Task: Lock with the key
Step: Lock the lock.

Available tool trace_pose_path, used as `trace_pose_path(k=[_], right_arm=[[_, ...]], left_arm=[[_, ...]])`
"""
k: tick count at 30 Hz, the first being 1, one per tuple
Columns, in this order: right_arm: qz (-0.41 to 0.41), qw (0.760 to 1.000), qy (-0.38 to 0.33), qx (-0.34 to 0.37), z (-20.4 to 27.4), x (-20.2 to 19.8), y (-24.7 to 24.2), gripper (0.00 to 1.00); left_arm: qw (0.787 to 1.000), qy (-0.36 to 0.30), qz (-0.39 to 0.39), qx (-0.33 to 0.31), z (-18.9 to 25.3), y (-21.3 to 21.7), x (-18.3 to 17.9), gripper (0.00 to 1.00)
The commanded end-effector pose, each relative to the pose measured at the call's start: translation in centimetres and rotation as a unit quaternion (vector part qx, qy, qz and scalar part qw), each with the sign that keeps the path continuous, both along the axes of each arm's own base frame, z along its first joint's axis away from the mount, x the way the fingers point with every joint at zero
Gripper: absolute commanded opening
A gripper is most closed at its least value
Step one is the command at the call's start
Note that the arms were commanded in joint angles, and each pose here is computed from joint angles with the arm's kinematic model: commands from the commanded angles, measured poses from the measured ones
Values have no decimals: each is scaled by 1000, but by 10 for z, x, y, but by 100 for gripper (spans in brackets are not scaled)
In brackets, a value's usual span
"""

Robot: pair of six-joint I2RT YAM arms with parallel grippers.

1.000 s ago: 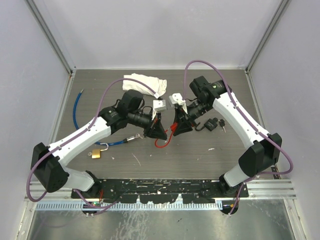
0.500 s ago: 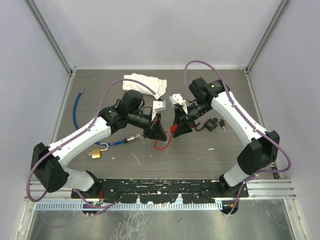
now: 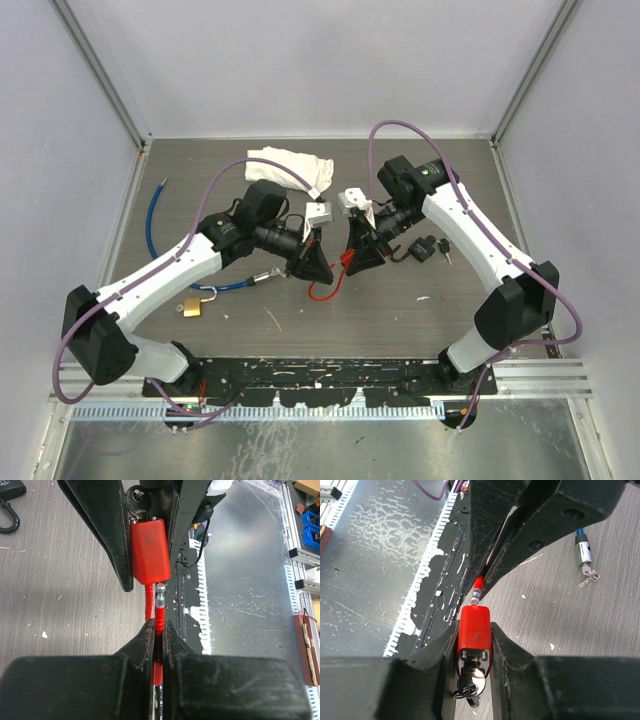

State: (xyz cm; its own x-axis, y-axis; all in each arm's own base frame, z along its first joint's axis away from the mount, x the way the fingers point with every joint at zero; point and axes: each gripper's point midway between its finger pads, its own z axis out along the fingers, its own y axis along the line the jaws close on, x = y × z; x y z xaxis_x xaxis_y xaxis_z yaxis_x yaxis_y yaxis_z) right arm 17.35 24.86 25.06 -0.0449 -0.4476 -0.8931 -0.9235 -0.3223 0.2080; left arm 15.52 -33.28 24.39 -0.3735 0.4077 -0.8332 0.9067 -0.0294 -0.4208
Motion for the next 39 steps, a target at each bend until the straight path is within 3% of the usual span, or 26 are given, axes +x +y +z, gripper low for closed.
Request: trace_pose_path(k=[1, 28, 33, 39], right_arm=[[14, 998, -8, 66, 29, -4, 14, 1], [30, 998, 7, 47, 16, -18, 15, 1], [12, 999, -2, 32, 10, -13, 17, 1], [-2, 1000, -11, 28, 7, -11, 20, 1]], left_arm=[[999, -27, -22, -32, 21, -6, -2, 0], [999, -31, -11, -34, 24, -13, 4, 0], [997, -17, -3, -74, 38, -20, 6, 0], [985, 8, 21, -172, 69, -28, 5, 0]])
